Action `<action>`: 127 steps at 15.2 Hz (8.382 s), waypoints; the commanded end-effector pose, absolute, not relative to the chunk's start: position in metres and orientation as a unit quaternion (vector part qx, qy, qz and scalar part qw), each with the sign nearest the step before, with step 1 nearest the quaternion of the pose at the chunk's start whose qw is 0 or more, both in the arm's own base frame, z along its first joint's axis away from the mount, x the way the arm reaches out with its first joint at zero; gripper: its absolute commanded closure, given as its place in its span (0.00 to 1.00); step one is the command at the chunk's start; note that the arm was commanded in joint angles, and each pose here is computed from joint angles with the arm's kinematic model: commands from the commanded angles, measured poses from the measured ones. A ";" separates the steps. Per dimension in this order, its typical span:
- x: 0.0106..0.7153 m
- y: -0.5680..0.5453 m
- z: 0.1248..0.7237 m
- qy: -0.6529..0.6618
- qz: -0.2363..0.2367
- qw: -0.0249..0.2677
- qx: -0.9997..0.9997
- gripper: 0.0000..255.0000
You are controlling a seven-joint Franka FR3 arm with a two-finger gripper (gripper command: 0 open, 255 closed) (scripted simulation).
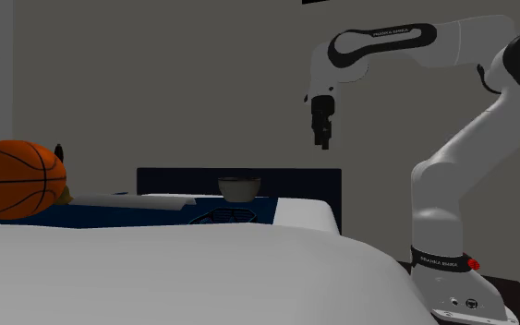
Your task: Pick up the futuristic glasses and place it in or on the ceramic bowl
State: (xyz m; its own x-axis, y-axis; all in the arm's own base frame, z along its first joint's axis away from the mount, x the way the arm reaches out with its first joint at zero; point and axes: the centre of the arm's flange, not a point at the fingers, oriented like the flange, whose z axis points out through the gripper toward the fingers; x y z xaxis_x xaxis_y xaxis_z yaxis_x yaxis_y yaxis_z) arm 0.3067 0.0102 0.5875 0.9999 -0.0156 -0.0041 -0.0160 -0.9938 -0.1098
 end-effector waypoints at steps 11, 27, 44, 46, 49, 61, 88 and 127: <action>0.375 0.102 0.522 -0.045 -0.005 0.051 -0.998 0.00; 0.462 0.253 0.424 -0.125 -0.016 0.044 -0.991 0.00; 0.463 0.257 0.384 -0.125 -0.016 0.044 -0.991 1.00; 0.463 0.257 0.384 -0.125 -0.016 0.044 -0.991 1.00; 0.463 0.257 0.384 -0.125 -0.016 0.044 -0.991 1.00; 0.463 0.257 0.432 -0.125 -0.016 0.044 -0.991 1.00; 0.481 0.222 0.556 -0.125 -0.016 0.044 -0.991 1.00; 0.690 -0.176 0.527 -0.125 -0.016 0.044 -0.991 1.00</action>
State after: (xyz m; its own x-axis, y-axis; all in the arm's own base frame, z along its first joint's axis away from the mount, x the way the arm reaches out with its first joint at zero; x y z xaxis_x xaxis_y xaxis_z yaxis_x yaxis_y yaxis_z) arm 0.6899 -0.1753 0.5324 0.9684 0.2458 0.0423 0.2486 -0.9650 -0.0833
